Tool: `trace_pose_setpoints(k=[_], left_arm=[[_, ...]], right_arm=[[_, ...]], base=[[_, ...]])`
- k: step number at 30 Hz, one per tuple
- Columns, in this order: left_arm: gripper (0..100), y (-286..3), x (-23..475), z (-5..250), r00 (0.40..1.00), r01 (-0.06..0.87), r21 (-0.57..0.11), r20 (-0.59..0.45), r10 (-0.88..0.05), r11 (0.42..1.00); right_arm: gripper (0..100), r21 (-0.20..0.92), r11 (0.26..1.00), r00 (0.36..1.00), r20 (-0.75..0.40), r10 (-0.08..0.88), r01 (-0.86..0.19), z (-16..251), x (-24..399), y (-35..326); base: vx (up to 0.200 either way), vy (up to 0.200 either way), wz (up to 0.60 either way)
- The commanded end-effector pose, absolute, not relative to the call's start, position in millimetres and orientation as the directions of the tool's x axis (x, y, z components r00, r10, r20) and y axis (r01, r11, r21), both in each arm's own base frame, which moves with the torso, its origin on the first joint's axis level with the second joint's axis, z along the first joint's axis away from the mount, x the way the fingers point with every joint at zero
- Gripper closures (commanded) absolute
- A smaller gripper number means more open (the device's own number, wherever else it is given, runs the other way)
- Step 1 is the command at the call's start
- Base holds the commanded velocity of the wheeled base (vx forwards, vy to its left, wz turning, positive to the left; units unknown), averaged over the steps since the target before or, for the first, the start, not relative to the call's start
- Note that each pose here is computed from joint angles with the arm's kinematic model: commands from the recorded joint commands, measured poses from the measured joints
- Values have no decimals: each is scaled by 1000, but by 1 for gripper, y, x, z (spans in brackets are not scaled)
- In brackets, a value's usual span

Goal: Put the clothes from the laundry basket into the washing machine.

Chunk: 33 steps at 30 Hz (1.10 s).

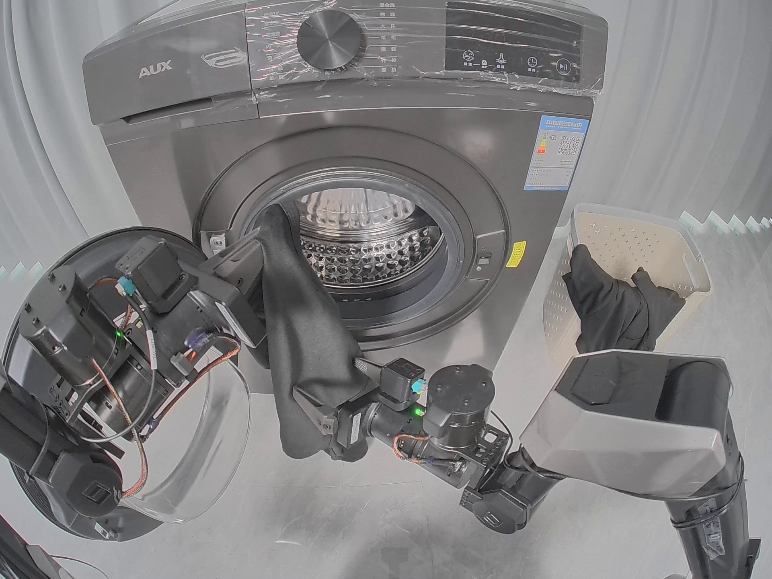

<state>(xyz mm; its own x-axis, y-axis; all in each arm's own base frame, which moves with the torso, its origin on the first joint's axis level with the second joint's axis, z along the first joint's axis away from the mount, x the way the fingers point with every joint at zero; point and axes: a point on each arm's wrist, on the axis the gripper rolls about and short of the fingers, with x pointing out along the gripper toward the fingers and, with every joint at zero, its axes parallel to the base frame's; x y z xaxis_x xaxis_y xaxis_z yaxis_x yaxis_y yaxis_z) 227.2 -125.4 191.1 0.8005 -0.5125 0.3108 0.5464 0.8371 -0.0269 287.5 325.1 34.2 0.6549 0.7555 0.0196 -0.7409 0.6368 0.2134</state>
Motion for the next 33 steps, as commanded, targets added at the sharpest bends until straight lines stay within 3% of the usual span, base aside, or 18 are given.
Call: trace_pose_setpoints(k=[1, 7, 8, 13, 19, 25, 33], left_arm=[[100, -125, 227, 193, 798, 547, -26, 320, -511, 837], [100, -125, 227, 197, 794, 546, -27, 335, -507, 837], [100, -125, 227, 198, 793, 547, -28, 339, -507, 837], [100, -125, 227, 198, 792, 548, -27, 338, -508, 836], [100, -123, 226, 196, 797, 544, -28, 330, -506, 839], [100, -122, 226, 194, 799, 543, -27, 322, -507, 839], [100, -118, 220, 174, 818, 547, -30, 233, -526, 837]], right_arm=[[0, 212, 647, 664, 8, 748, -732, 23, 294, 328], [0, 193, 669, 681, -9, 733, -718, 9, 300, 329], [100, 193, 676, 687, -11, 726, -711, 7, 301, 330], [100, 194, 683, 696, -2, 718, -704, 3, 304, 333], [100, 197, 688, 708, 51, 704, -698, 18, 310, 330], [100, 202, 699, 725, 106, 681, -686, 50, 308, 318], [100, 221, 715, 749, 215, 627, -663, 113, 298, 297]], base=[[0, 0, 0], [0, 0, 0], [0, 0, 0], [0, 0, 0], [0, 0, 0], [0, 0, 0], [0, 0, 0]])
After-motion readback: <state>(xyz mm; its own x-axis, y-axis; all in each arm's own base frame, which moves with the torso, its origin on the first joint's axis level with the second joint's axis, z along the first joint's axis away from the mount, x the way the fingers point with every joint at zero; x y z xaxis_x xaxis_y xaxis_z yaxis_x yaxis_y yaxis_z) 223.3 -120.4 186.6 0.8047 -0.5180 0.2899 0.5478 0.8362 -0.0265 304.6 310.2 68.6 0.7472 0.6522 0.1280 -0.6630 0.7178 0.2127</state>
